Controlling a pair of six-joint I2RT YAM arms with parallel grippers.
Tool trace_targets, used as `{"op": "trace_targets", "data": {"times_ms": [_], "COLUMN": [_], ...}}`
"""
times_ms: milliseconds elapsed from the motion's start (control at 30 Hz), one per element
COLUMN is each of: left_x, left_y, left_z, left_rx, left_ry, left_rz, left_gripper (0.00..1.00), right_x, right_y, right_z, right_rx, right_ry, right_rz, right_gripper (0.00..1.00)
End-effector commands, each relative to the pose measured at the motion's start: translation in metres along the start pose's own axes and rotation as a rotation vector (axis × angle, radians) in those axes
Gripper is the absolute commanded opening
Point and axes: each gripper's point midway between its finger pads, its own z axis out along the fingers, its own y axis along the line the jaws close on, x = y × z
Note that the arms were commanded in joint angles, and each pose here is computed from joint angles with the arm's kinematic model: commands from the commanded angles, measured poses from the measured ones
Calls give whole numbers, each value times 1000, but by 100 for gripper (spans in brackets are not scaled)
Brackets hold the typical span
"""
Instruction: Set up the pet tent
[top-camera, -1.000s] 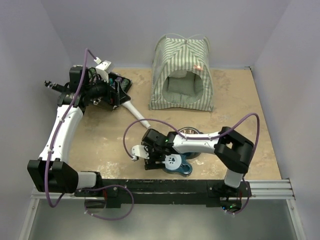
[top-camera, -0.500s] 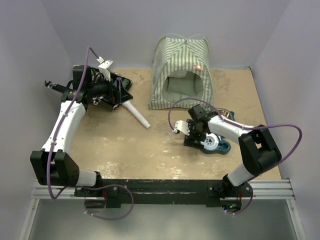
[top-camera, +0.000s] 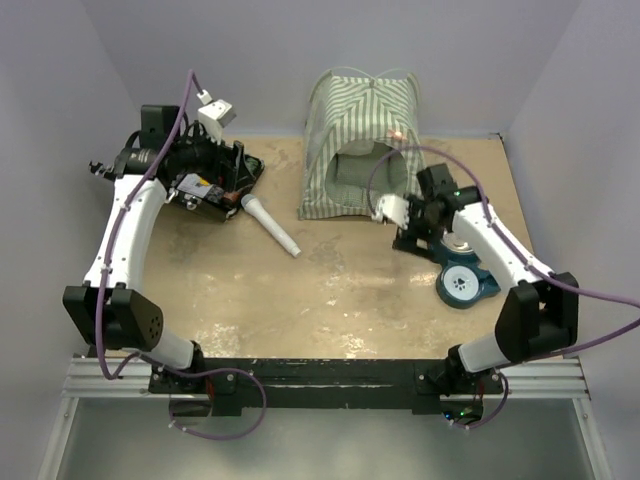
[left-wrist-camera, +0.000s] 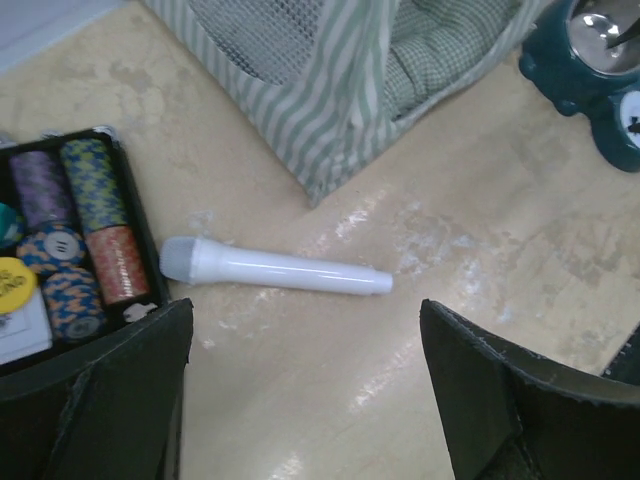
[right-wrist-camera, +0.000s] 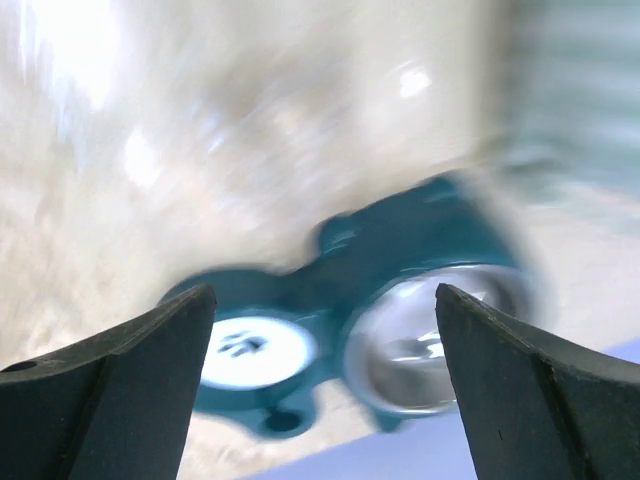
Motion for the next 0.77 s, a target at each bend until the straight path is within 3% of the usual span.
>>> {"op": "trace_targets", "data": {"times_ms": [0, 133, 267, 467, 733], "left_x": [-42, -88, -101, -61, -74], "left_y": [33, 56, 75, 84, 67], "left_z": [-24, -32, -31, 0, 6], "left_rx": [-204, -328, -411, -553, -527], "left_ry": [-7, -44, -76, 12, -72], "left_rz": [102, 6, 22, 109, 211], "left_gripper": [100, 100, 100, 100, 100], "right_x": [-98, -146, -161, -135, -108], "right_y": [-53, -99, -128, -158, -167], "right_z": [-97, -186, -243, -236, -255], "right_rx": [142, 328, 470, 532, 670], "right_ry": [-430, -735, -967, -1013, -1012], "right_rz": [127, 348, 552, 799, 840], "right_gripper": [95, 99, 98, 99, 99]}}
